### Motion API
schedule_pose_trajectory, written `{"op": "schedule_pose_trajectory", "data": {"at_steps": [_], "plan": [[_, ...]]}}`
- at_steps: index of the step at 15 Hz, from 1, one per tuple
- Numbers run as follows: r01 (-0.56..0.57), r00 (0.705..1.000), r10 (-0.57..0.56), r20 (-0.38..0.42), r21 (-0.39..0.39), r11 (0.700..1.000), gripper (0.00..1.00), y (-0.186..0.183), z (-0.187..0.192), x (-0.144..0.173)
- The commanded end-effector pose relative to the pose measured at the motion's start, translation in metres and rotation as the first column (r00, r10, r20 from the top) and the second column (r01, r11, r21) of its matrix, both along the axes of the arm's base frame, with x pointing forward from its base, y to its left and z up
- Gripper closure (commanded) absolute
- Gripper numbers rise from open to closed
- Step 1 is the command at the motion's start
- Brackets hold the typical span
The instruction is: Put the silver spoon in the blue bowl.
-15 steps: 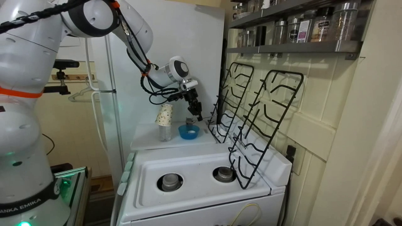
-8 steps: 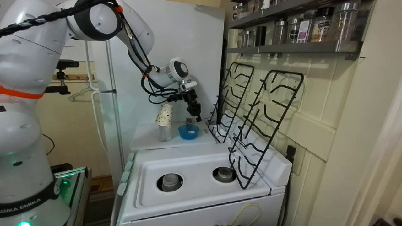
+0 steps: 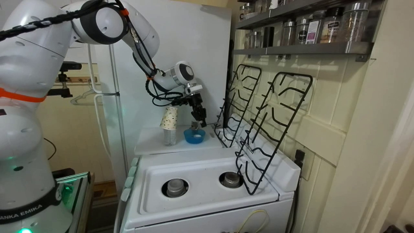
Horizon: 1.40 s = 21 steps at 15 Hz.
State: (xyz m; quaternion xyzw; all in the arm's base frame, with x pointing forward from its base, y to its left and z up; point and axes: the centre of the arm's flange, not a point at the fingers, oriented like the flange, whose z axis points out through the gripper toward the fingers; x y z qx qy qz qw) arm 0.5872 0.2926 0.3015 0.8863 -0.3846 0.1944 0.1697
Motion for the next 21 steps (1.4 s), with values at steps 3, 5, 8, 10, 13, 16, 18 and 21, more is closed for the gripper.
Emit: {"op": "schedule_pose_trajectory", "data": {"at_steps": [3,5,8,10,13,16,18,21], "plan": [[0.012,1.000,-0.012,0.002,-0.009,1.000,0.36,0.006,0.000,0.002],[0.012,1.000,-0.012,0.005,-0.006,1.000,0.22,0.006,0.000,0.001],[0.011,1.000,-0.011,0.012,0.007,1.000,0.01,0.004,0.003,0.001],[0.000,1.000,-0.001,0.021,0.063,0.998,0.00,-0.003,0.010,0.002],[-0.068,0.996,0.053,0.071,0.233,0.970,0.00,-0.024,0.039,0.001],[-0.181,0.982,0.153,0.108,0.343,0.922,0.01,-0.050,0.064,-0.004],[-0.292,0.956,0.272,0.108,0.334,0.896,0.00,-0.078,0.074,-0.019],[-0.447,0.894,0.432,0.117,0.301,0.842,0.00,-0.117,0.082,-0.057]]}}
